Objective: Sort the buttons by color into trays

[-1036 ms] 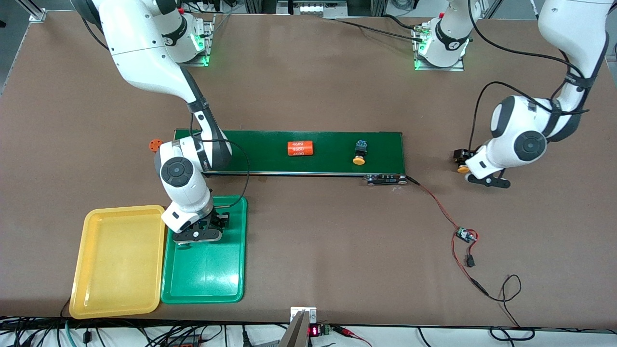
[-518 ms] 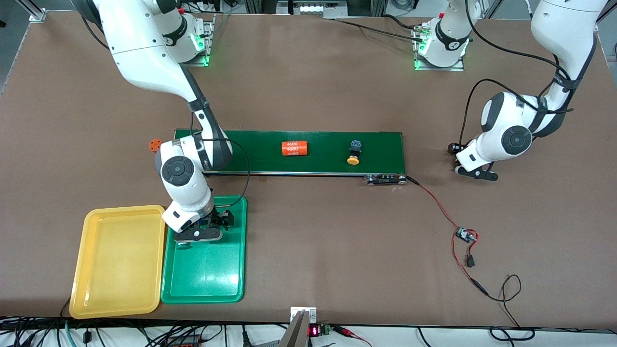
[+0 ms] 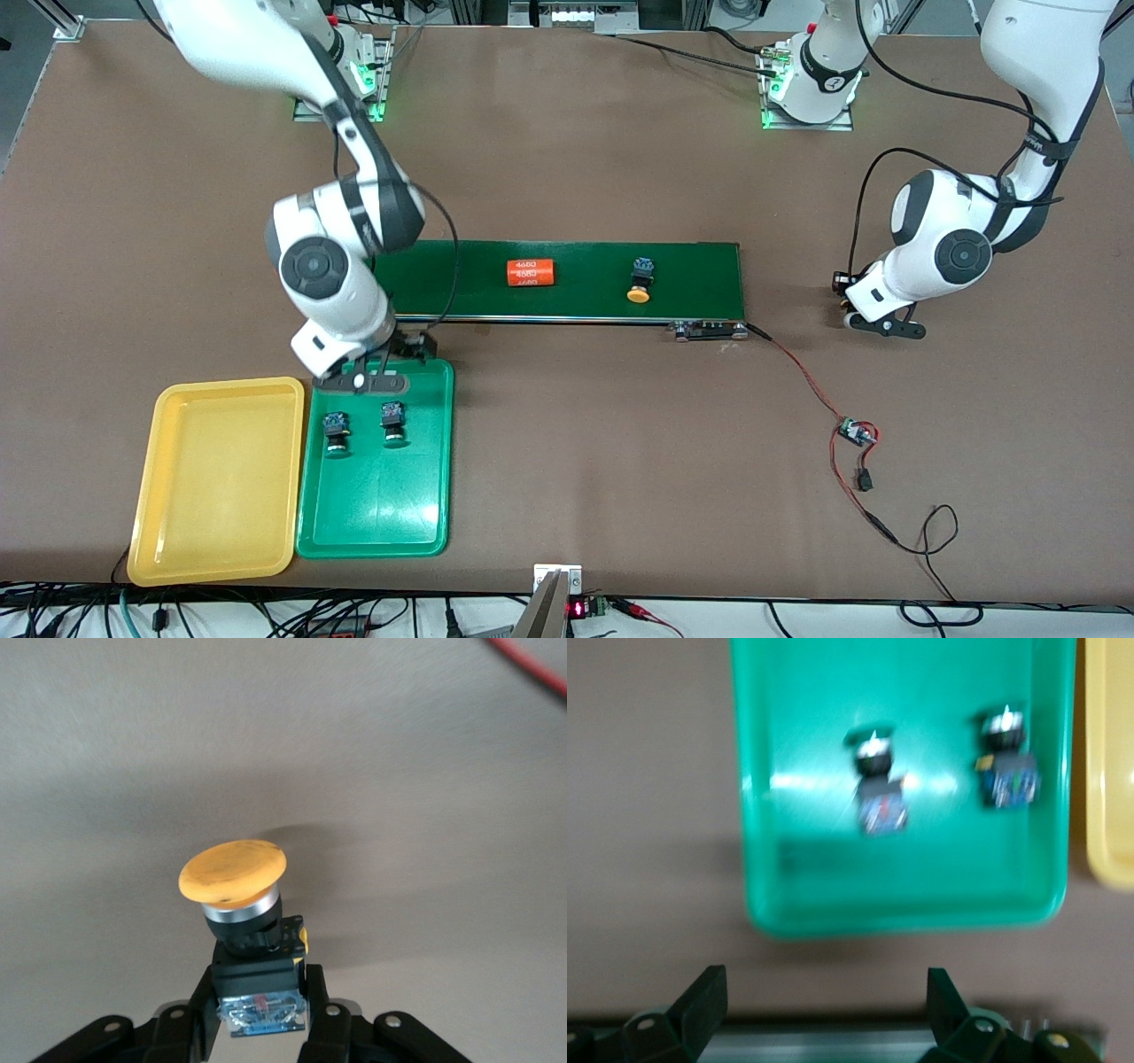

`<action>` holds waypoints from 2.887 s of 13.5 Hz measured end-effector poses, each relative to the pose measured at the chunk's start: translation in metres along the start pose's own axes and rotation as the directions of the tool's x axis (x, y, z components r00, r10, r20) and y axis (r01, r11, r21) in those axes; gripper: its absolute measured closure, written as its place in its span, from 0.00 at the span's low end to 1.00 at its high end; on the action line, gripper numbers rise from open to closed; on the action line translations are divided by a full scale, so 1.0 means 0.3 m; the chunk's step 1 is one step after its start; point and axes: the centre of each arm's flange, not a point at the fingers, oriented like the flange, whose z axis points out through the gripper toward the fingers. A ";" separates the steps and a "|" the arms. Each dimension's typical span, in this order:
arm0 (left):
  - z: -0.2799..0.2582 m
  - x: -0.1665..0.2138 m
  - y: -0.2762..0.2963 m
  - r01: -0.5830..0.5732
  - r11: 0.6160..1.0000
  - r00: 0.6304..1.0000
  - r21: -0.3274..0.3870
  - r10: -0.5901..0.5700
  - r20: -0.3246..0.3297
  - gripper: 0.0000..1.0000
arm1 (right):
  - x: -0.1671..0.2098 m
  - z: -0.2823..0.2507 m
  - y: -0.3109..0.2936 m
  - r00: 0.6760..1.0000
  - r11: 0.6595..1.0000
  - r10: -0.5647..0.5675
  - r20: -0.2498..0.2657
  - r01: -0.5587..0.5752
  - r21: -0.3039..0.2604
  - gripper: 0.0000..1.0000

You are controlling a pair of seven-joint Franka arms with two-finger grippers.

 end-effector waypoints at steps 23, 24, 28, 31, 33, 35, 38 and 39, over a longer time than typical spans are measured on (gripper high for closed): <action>-0.664 -0.021 0.558 -0.033 0.984 0.997 -0.175 0.020 -0.074 0.00 | -0.357 -0.079 -0.159 0.998 0.996 0.051 0.028 -0.053 0.074 0.00; -0.739 -0.038 0.494 -0.016 0.992 0.997 -0.128 0.005 -0.082 0.00 | -0.357 -0.079 -0.160 0.998 0.996 0.051 0.028 -0.053 0.074 0.00; -0.973 -0.061 0.219 0.023 0.999 0.994 -0.033 -0.026 -0.101 0.00 | -0.357 -0.080 -0.160 0.998 0.996 0.051 0.027 -0.053 0.075 0.00; -1.106 -0.099 0.128 0.064 0.997 0.984 -0.036 -0.069 -0.167 0.00 | -0.357 -0.073 -0.161 0.998 0.996 0.051 0.030 -0.053 0.074 0.00; -1.206 -0.149 0.059 0.099 0.994 0.970 -0.039 -0.105 -0.220 0.00 | -0.357 -0.069 -0.161 0.998 0.996 0.051 0.032 -0.054 0.074 0.00; -1.257 -0.181 0.020 0.116 0.992 0.962 -0.042 -0.123 -0.244 0.00 | -0.357 -0.067 -0.162 0.998 0.996 0.051 0.032 -0.054 0.074 0.00; -1.267 -0.198 0.006 0.124 0.991 0.963 -0.044 -0.131 -0.237 0.00 | -0.360 -0.046 -0.176 0.998 0.996 0.045 0.034 -0.048 0.078 0.00; -1.266 -0.209 0.003 0.126 0.991 0.966 -0.045 -0.133 -0.222 0.00 | -0.365 -0.038 -0.185 0.998 0.996 0.041 0.037 -0.044 0.078 0.00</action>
